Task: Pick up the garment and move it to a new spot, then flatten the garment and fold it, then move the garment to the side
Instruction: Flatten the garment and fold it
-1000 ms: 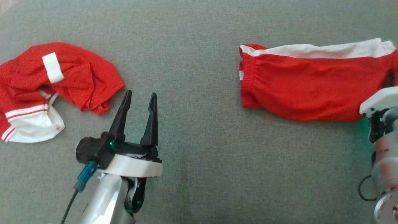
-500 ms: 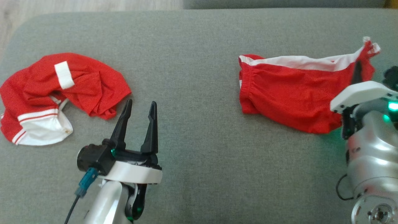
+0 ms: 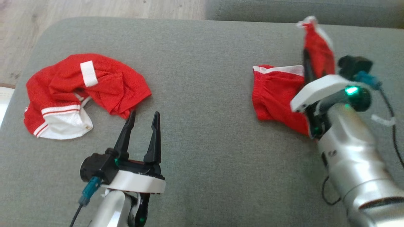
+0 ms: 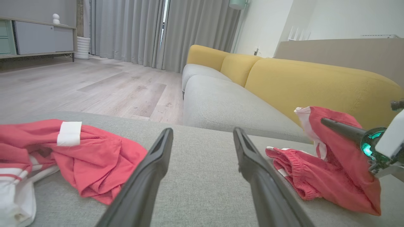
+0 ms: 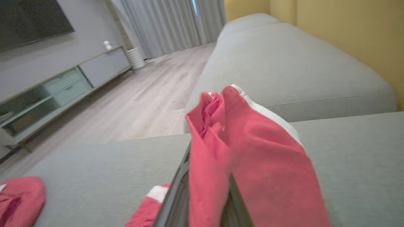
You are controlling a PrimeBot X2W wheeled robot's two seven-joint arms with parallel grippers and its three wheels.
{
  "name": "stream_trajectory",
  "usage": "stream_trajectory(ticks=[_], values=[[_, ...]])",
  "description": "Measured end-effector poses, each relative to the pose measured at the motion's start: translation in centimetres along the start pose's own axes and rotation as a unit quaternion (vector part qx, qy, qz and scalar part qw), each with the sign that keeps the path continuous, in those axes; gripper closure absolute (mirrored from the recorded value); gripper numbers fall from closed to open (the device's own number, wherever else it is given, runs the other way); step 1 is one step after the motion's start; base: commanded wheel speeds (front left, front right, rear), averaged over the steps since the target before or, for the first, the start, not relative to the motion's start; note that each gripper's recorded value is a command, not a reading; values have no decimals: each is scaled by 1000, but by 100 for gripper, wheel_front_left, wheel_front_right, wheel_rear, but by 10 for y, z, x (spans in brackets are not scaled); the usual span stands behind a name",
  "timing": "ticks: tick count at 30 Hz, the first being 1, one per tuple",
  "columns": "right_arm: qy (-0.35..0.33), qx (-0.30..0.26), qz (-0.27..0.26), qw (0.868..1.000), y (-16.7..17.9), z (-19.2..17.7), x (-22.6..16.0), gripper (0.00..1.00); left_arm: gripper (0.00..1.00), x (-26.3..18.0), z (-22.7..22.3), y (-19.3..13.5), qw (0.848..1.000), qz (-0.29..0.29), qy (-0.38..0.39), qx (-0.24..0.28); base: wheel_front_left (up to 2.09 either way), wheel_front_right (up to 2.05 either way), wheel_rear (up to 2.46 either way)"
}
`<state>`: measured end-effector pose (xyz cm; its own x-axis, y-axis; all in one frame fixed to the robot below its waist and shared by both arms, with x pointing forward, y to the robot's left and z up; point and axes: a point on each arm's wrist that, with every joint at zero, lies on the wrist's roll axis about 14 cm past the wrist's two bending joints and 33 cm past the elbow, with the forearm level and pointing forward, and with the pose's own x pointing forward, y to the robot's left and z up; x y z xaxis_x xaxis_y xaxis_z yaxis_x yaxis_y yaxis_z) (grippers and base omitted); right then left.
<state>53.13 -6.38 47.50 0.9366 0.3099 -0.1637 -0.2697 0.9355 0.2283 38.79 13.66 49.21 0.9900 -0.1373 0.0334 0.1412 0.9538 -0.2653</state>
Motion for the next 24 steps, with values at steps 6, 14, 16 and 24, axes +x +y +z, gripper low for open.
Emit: stream_trajectory(ticks=[6, 14, 16, 24], values=[[42, -8, 65, 997, 42, -40, -16, 100, 0, -6, 3, 6, 1000, 13, -4, 3, 0, 0, 0], [78, -8, 112, 991, 69, -64, -28, 0, 0, -9, -4, 6, 1000, 16, 5, -1, 0, 0, 0], [86, 3, 120, 989, 76, -66, -31, 0, 0, -7, -4, 5, 1000, 13, 6, -1, 0, 0, 0], [55, 25, 128, 990, 79, -48, -40, 0, 0, 2, -3, -9, 1000, -9, 3, -5, 0, 0, 0]])
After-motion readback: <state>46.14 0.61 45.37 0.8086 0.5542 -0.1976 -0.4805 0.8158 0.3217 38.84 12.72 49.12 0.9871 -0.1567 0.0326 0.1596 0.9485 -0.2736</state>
